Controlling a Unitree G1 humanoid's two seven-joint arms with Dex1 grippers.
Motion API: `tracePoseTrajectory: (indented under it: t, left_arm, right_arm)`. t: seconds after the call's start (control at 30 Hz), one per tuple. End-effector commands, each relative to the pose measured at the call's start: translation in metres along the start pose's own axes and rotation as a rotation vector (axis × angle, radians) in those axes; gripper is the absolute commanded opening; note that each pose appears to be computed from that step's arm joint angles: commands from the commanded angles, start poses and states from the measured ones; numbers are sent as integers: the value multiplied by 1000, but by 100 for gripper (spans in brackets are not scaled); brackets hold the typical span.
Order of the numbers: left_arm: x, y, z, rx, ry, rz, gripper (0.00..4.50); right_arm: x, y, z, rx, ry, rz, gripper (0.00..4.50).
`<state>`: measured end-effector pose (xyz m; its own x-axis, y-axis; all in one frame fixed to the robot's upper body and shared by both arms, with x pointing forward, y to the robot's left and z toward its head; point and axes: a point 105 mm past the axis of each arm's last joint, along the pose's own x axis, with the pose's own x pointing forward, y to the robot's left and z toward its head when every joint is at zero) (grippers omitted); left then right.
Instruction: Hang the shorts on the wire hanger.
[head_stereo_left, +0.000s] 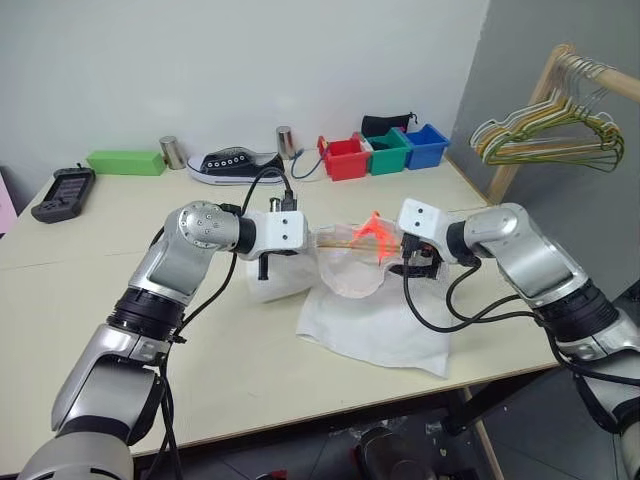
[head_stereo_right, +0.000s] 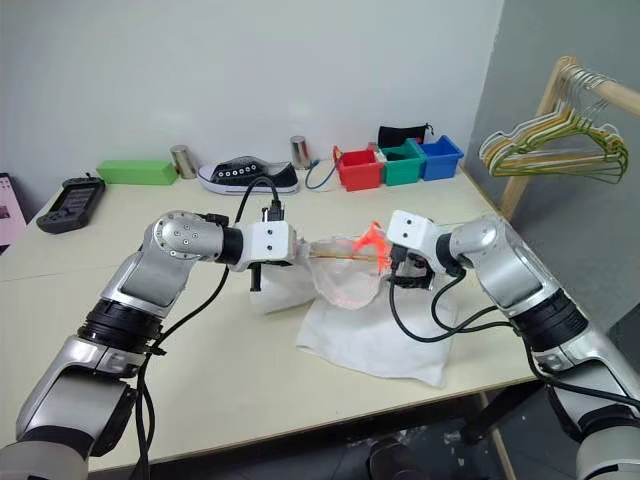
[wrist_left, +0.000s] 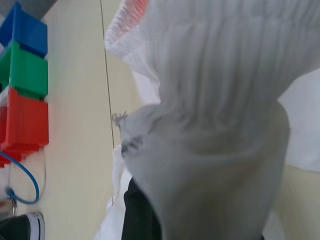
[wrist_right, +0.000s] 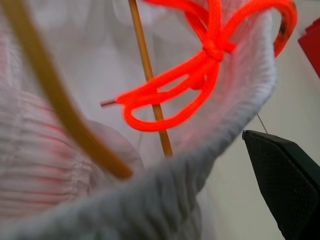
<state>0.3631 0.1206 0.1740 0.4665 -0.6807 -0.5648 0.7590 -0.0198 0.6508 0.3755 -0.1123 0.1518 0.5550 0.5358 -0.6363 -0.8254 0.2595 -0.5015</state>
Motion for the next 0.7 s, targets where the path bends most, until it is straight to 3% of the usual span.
tracePoseTrajectory:
  t: [0.03,0.1,0.27,0.33,0.7]
  left_arm:
    - [-11,8,19,56,-55,34,0]
    - [-12,8,18,62,-45,36,0]
    - [-15,10,18,63,-41,52,0]
    - [-18,13,18,57,-38,67,0]
    - [-22,23,17,34,-51,106,0]
  right_arm:
    - [-3,-13,7,-97,-4,-38,447]
    - [-2,-15,4,-120,6,-41,447]
    - [0,-16,-2,-171,28,-39,357]
    - [1,-16,-8,-188,44,-35,343]
    - [1,-15,-13,-157,37,-33,62]
